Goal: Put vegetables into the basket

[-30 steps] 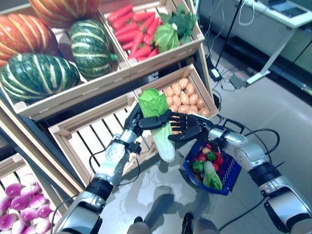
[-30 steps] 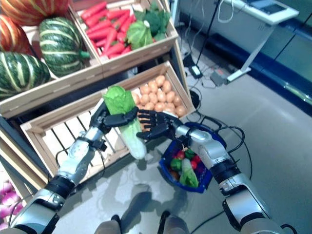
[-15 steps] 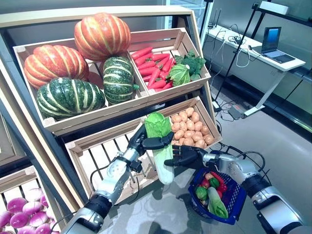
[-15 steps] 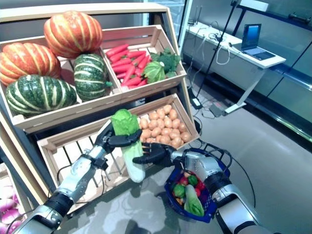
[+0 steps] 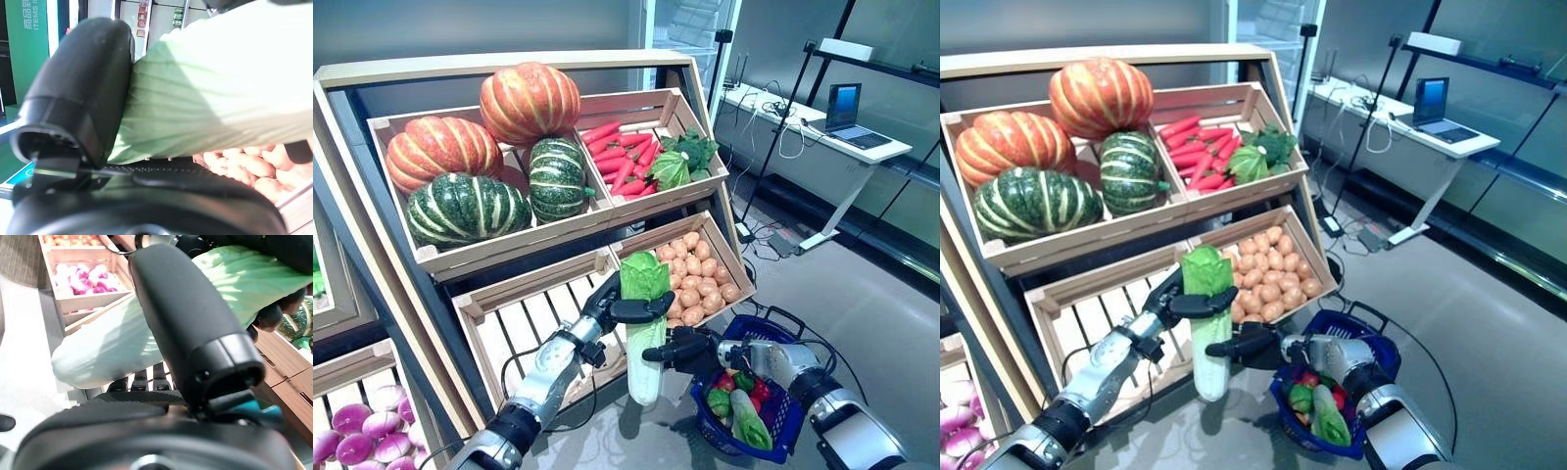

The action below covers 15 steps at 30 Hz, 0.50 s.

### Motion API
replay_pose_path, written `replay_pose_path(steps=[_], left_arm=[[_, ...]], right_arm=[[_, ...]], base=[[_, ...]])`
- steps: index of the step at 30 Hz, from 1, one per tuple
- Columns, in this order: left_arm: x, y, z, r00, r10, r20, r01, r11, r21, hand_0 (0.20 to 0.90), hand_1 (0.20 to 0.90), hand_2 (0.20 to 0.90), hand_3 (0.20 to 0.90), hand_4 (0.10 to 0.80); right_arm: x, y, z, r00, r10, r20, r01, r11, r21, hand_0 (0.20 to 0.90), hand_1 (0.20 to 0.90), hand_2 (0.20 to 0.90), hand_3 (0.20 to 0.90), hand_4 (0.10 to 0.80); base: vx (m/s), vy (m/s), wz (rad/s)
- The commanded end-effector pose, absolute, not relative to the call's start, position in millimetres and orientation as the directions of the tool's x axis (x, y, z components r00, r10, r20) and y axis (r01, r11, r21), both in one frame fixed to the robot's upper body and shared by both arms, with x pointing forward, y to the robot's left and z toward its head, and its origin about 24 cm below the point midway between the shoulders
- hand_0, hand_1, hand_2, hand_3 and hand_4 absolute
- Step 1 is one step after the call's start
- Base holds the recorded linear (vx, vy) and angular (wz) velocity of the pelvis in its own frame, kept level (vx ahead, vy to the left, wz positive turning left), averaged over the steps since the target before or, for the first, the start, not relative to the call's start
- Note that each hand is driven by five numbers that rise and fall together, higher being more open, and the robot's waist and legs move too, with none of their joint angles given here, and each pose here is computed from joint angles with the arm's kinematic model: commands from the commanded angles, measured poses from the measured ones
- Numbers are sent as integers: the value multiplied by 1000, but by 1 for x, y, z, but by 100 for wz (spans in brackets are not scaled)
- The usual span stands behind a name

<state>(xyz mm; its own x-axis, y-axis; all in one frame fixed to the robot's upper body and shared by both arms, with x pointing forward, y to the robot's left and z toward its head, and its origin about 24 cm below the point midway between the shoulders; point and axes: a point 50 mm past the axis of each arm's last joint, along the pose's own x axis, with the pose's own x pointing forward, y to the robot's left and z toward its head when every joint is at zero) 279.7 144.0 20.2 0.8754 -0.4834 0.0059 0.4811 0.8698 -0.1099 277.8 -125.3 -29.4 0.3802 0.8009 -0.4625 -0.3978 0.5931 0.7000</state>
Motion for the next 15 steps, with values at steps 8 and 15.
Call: replay_pose_path(steps=[8,15], left_arm=[[298,85,92,733,-556,391,663,711,-233,300,300,300,300,400],[295,80,91,719,-586,373,686,685,-246,300,300,300,300,400]], right_arm=[[289,-73,-8,426,889,-171,-387,349,853,300,300,300,300,400],[299,-75,1,517,845,-134,-389,372,843,300,300,300,300,400]], base=[[0,0,0],[0,0,0]])
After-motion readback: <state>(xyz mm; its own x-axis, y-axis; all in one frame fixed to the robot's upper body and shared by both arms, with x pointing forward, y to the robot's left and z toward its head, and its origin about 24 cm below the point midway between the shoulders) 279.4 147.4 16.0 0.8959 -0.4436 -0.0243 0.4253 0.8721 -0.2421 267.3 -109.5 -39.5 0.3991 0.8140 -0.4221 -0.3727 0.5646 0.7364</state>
